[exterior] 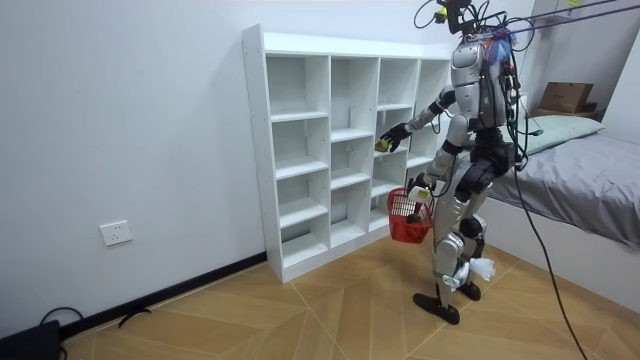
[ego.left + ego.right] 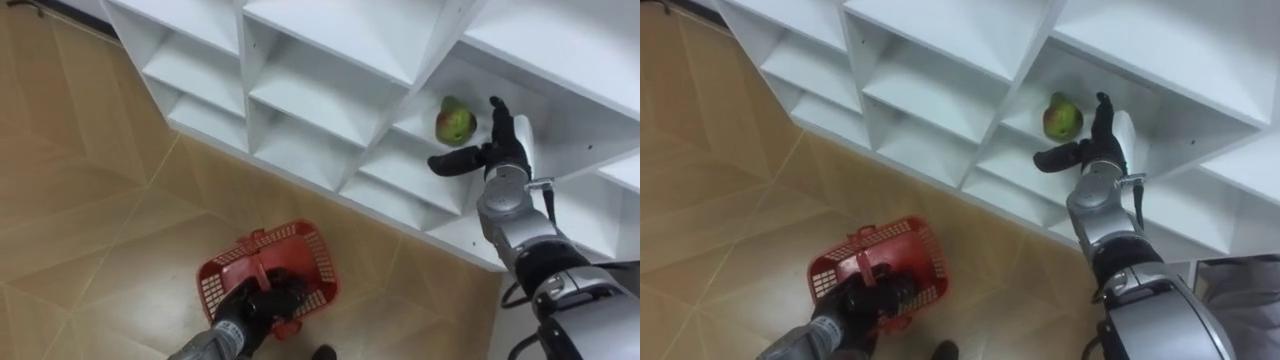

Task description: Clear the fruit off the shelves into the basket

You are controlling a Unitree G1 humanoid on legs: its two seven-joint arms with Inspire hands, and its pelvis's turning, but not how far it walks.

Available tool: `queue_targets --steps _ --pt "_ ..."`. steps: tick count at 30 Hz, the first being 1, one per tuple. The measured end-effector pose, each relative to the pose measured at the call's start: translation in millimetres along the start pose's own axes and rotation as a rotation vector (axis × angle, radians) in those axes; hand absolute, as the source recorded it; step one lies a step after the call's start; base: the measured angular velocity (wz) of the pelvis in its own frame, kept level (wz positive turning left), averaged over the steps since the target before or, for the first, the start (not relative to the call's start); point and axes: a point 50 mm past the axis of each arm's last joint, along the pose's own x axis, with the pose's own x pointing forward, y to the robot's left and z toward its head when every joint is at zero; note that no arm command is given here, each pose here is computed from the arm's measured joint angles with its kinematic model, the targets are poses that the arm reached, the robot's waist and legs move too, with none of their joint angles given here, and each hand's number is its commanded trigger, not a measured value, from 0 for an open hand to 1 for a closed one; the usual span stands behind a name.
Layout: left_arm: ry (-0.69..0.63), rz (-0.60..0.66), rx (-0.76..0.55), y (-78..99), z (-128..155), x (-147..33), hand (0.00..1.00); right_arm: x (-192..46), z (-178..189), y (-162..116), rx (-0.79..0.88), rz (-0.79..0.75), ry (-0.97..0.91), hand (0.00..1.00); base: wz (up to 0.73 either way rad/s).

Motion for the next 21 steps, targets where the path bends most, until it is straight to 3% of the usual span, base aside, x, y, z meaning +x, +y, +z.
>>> queue_targets --steps 21 --pt "-0.004 -0.023 -0.006 -4.7 -1.6 0.9 1.00 1.6 5.6 -1.4 0.019 -0.013 -0.009 0.00 0.00"
